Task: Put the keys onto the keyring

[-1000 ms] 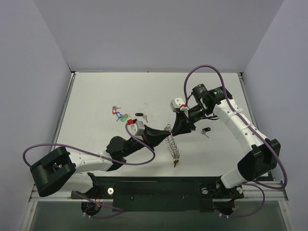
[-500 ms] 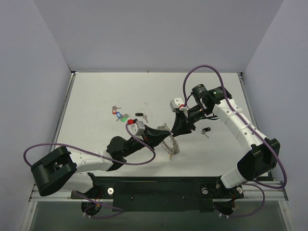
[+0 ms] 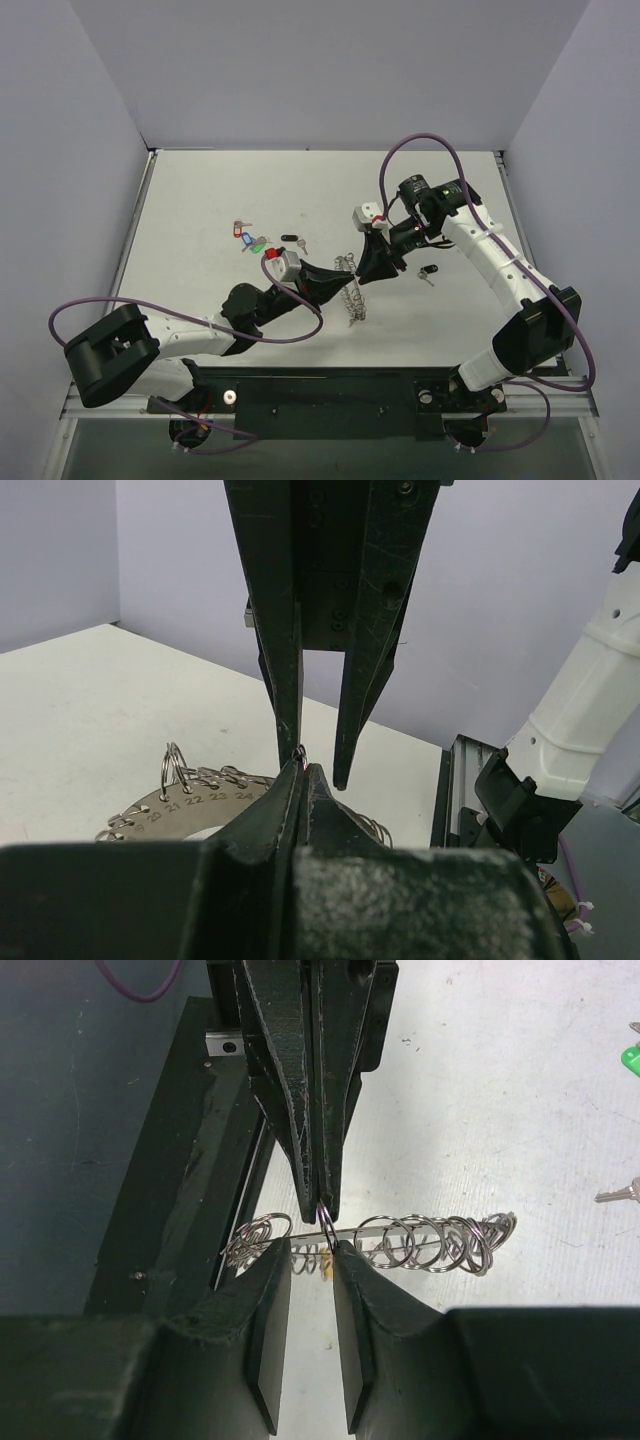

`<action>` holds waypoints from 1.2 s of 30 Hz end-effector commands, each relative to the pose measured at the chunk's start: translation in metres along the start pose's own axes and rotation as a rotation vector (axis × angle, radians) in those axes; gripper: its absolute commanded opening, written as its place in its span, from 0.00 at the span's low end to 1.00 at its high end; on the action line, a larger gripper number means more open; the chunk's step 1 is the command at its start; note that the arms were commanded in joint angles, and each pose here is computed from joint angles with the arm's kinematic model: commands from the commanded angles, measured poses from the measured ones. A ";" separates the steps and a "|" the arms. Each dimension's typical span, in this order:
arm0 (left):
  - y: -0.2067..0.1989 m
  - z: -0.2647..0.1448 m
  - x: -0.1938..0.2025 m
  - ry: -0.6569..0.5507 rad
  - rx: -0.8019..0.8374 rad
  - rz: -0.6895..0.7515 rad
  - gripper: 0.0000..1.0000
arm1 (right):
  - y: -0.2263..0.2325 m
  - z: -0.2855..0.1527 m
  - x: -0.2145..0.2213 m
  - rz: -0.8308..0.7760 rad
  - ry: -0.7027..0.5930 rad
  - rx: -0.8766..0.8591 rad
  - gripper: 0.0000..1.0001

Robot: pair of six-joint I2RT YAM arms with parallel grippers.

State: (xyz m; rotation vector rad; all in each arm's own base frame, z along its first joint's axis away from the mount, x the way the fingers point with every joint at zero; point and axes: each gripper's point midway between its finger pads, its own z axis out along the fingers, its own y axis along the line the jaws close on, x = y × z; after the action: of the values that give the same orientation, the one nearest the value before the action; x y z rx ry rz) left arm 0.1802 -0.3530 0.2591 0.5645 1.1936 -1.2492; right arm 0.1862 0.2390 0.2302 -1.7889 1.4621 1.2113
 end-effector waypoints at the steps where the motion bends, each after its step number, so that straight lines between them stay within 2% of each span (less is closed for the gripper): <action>1: -0.019 0.004 -0.046 -0.159 0.069 0.025 0.00 | 0.006 0.000 -0.023 -0.019 -0.082 -0.027 0.19; 4: -0.017 0.003 -0.046 -0.157 0.059 0.035 0.00 | 0.005 0.000 -0.023 -0.007 -0.077 -0.025 0.11; 7: -0.016 0.001 -0.048 -0.160 0.053 0.042 0.00 | 0.004 -0.001 -0.024 0.005 -0.079 -0.022 0.11; 8: -0.016 0.001 -0.048 -0.158 0.054 0.043 0.00 | 0.005 -0.001 -0.023 0.011 -0.080 -0.025 0.16; 13: -0.015 -0.001 -0.048 -0.156 0.043 0.052 0.00 | 0.007 -0.004 -0.024 -0.001 -0.071 -0.010 0.27; 20: -0.016 -0.003 -0.049 -0.149 0.048 0.061 0.00 | 0.013 -0.007 -0.029 -0.002 -0.100 -0.009 0.30; 33: -0.019 0.002 -0.049 -0.145 0.068 0.057 0.00 | 0.020 0.004 -0.033 -0.002 -0.121 -0.062 0.20; 36: -0.019 0.002 -0.048 -0.143 0.069 0.054 0.00 | 0.020 0.005 -0.032 0.000 -0.118 -0.064 0.12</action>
State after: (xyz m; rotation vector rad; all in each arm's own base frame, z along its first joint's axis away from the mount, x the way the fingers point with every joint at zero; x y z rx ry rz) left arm 0.1736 -0.3441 0.2736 0.5756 1.1340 -1.2389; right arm 0.1783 0.2492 0.2442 -1.7488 1.4297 1.2910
